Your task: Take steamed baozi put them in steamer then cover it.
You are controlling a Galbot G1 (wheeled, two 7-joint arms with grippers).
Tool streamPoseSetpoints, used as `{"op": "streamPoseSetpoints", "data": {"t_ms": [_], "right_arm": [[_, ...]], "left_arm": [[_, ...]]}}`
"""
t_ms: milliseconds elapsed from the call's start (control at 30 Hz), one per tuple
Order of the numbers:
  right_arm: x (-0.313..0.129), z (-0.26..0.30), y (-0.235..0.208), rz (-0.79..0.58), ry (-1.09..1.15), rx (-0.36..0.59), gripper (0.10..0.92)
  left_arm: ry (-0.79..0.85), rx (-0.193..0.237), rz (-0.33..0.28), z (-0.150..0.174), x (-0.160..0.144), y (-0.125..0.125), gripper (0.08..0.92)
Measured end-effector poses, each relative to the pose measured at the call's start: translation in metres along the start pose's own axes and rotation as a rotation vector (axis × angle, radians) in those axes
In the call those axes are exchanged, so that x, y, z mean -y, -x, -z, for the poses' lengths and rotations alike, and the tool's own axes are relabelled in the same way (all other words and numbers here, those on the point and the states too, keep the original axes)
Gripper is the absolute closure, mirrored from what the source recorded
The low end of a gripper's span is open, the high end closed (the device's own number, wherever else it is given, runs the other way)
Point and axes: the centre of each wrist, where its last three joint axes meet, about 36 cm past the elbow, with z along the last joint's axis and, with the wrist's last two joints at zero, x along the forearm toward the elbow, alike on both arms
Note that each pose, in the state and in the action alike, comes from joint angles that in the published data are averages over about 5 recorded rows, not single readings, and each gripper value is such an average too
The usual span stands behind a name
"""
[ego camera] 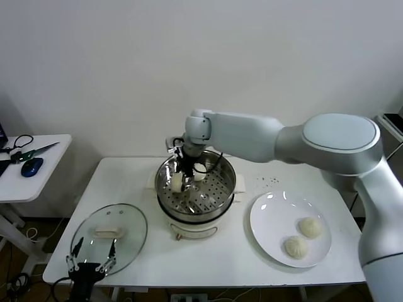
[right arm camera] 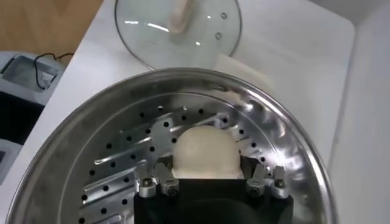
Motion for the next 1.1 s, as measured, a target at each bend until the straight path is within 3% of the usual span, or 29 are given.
{"op": "streamPoseSetpoints", "data": {"t_ms": [233, 467, 833, 1100], "right_arm": [[-0.002, 0.001, 0.007, 0.005, -0.003, -0.005, 0.211], [-0.003, -0.003, -0.005, 0.005, -0.013, -0.002, 0.2], [-0.007, -0.053, -0.094, -0.036, -0.031, -0.018, 0.2], [-0.05, -0.128, -0.14, -0.053, 0.0, -0.042, 0.2]], "left_arm": [[0.005, -0.006, 0.001, -0.002, -0.002, 0.0, 0.177], [0.006, -0.006, 0.003, -0.002, -0.002, -0.001, 0.177], [0.013, -0.001, 0.004, 0.002, -0.003, 0.0, 0.177], [0.025, -0.003, -0.001, 0.003, 0.0, -0.002, 0.177]]}}
